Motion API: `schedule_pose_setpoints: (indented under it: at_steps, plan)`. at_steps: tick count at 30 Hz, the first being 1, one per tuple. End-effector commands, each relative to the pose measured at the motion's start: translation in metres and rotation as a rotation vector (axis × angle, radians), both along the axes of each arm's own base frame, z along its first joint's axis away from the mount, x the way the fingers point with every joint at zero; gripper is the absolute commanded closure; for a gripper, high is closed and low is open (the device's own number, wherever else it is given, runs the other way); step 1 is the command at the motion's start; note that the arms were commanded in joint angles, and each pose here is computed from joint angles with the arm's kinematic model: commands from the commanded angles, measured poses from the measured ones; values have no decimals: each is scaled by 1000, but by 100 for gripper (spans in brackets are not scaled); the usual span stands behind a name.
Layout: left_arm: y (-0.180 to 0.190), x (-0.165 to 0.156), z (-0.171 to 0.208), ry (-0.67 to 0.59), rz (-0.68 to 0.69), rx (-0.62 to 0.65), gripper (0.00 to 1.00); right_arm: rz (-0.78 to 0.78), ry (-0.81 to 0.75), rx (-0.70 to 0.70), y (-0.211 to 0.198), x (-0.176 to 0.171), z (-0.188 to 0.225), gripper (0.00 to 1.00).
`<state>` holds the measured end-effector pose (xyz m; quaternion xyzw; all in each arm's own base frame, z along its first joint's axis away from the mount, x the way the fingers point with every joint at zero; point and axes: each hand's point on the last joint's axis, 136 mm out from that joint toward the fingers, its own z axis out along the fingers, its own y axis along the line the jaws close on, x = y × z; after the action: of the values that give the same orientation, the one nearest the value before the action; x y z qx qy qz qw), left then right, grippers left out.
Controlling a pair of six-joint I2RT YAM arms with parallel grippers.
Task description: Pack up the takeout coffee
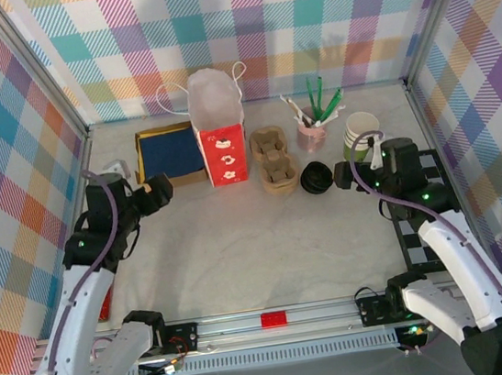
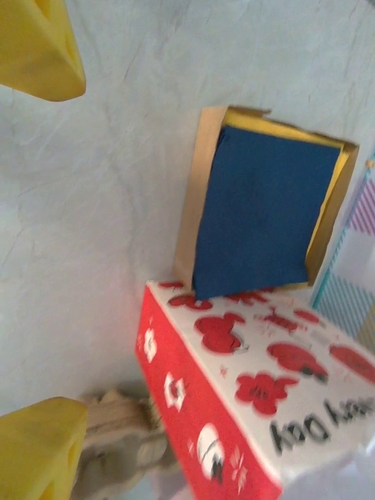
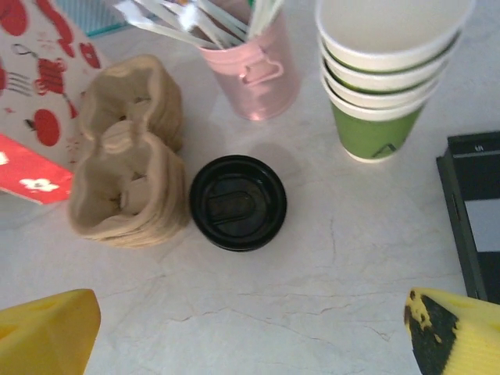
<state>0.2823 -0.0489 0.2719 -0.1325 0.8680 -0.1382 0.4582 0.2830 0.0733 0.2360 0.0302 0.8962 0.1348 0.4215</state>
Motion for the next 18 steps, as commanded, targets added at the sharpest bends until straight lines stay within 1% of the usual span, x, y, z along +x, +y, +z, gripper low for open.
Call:
schedule_pose_setpoints:
  at_steps: [1,6,9,10,14,18]
  plan:
    - [-22,-20,-6,46,-87,-77,4,71,22,-50,10,-8,14,1]
    - [-45,-35,-17,75,-171,-73,5,175,45,-88,30,-8,36,6]
    - [-58,-42,-30,100,-212,-82,6,248,78,-142,44,-5,37,9]
    - [-63,-44,-35,108,-227,-90,6,250,91,-168,44,-2,35,10]
    - [-84,-54,-53,136,-288,-119,7,189,142,-286,30,16,28,10]
    - [-98,-63,-71,160,-321,-87,8,76,198,-416,9,45,27,14]
